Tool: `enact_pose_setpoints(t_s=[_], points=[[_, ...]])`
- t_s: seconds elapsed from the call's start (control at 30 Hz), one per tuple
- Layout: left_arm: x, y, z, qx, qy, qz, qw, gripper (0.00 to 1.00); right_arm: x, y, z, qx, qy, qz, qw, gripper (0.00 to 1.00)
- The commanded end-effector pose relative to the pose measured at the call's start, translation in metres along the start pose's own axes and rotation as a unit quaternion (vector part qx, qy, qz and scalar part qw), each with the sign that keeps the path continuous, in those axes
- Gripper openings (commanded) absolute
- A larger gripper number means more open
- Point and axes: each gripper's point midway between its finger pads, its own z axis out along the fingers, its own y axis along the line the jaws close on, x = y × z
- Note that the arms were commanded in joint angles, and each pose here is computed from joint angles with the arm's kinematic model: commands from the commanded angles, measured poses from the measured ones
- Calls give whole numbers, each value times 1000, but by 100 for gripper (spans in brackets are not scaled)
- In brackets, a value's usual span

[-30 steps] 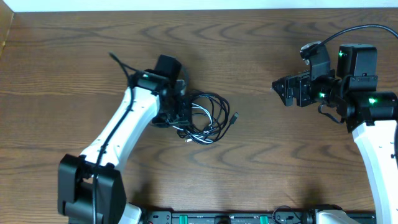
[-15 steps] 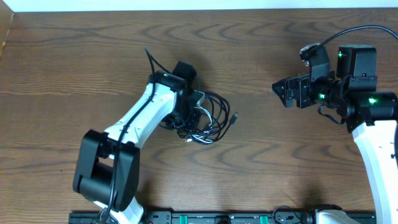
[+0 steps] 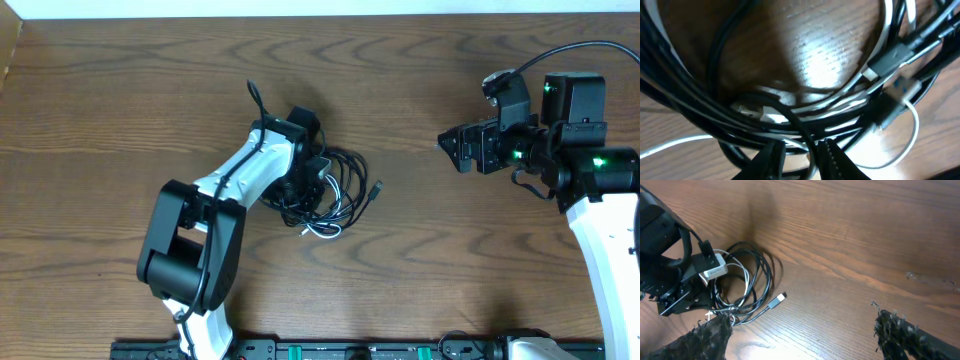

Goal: Untangle cables
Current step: 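Lower the left gripper onto the cable bundle and grasp black cables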

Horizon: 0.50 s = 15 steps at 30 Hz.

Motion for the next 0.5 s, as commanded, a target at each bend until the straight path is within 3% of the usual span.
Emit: enact_pose_setpoints(t_s=[0.0, 0.23, 0.33, 0.47], points=[[1, -1, 7, 8, 7, 4, 1000, 27, -7, 4, -3, -1, -8, -3, 1000, 90], [0, 0, 7, 7, 5, 5, 1000, 25, -7, 4, -3, -1, -8, -3, 1000, 90], [-4, 0, 7, 5, -3, 6, 1000, 7, -7, 4, -3, -1, -8, -3, 1000, 90], [-10, 1, 1, 4, -16, -2, 1000, 7, -7, 4, -3, -2, -8, -3, 1000, 89]])
